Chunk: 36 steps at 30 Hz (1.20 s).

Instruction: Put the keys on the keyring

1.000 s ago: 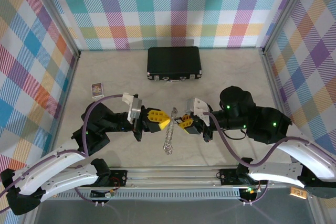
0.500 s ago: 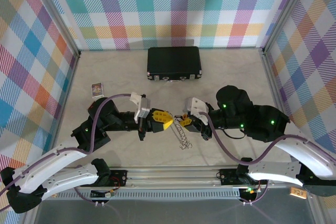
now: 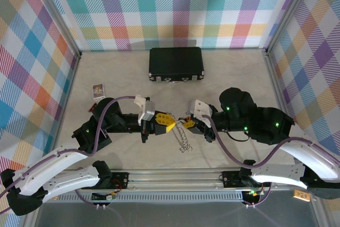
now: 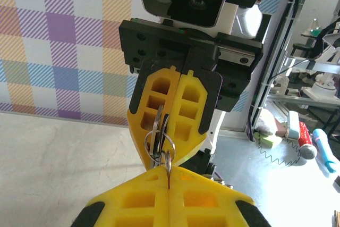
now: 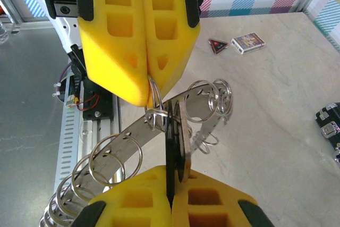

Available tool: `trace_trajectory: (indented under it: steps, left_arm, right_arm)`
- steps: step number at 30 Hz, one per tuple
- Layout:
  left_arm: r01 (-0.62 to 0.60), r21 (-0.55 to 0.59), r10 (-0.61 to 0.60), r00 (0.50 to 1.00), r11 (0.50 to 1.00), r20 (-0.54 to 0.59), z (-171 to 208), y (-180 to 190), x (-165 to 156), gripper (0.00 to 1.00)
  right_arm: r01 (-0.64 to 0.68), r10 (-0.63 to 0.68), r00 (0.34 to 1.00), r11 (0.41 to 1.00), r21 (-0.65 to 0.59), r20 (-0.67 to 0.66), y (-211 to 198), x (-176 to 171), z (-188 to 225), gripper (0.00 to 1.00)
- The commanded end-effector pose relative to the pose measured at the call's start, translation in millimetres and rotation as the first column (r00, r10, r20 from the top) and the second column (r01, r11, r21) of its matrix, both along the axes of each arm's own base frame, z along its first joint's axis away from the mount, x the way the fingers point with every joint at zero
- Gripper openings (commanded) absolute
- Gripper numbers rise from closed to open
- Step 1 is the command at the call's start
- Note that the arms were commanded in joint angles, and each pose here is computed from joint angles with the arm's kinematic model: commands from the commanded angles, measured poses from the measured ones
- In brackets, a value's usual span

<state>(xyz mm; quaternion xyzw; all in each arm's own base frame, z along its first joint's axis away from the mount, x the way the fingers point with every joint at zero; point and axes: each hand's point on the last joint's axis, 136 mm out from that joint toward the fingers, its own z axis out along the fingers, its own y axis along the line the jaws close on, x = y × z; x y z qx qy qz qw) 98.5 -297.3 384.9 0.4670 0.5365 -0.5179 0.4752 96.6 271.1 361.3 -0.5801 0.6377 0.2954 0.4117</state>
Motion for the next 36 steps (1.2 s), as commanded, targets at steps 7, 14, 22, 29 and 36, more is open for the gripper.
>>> trace_trajectory:
  steps: [7, 14, 22, 29, 36]
  left_arm:
    - [0.012, 0.08, -0.013, 1.0, 0.997, 0.002, -13.2, 3.9, -5.4, 0.0]
    - [-0.059, 0.087, 0.059, 0.998, 0.994, 0.005, -20.4, 6.1, 5.7, 0.0]
    - [-0.18, 0.083, 0.182, 0.983, 0.98, -0.022, -36.7, 15.3, 21.7, 0.59]
    - [-0.312, 0.076, 0.318, 0.944, 0.947, -0.089, -59.2, 26.9, 40.3, 0.88]
    - [-0.512, 0.173, 0.531, 0.842, 0.842, -0.093, -91.5, 52.5, 69.2, 1.0]
  right_arm:
    - [-0.046, 0.038, 0.996, 0.995, 0.092, 0.086, 2.3, -5.5, 25.8, 0.0]
    - [-0.016, 0.009, 0.996, 0.997, 0.07, 0.091, 4.5, 1.5, 21.8, 0.0]
    - [0.123, -0.116, 0.989, 0.99, -0.072, 0.091, 8.7, 32.0, 0.1, 0.0]
    - [0.247, -0.235, 0.969, 0.945, -0.213, 0.079, 20.3, 68.8, -31.2, 0.0]
    - [0.29, -0.311, 0.949, 0.924, -0.25, -0.052, 39.6, 109.8, -56.0, 0.0]
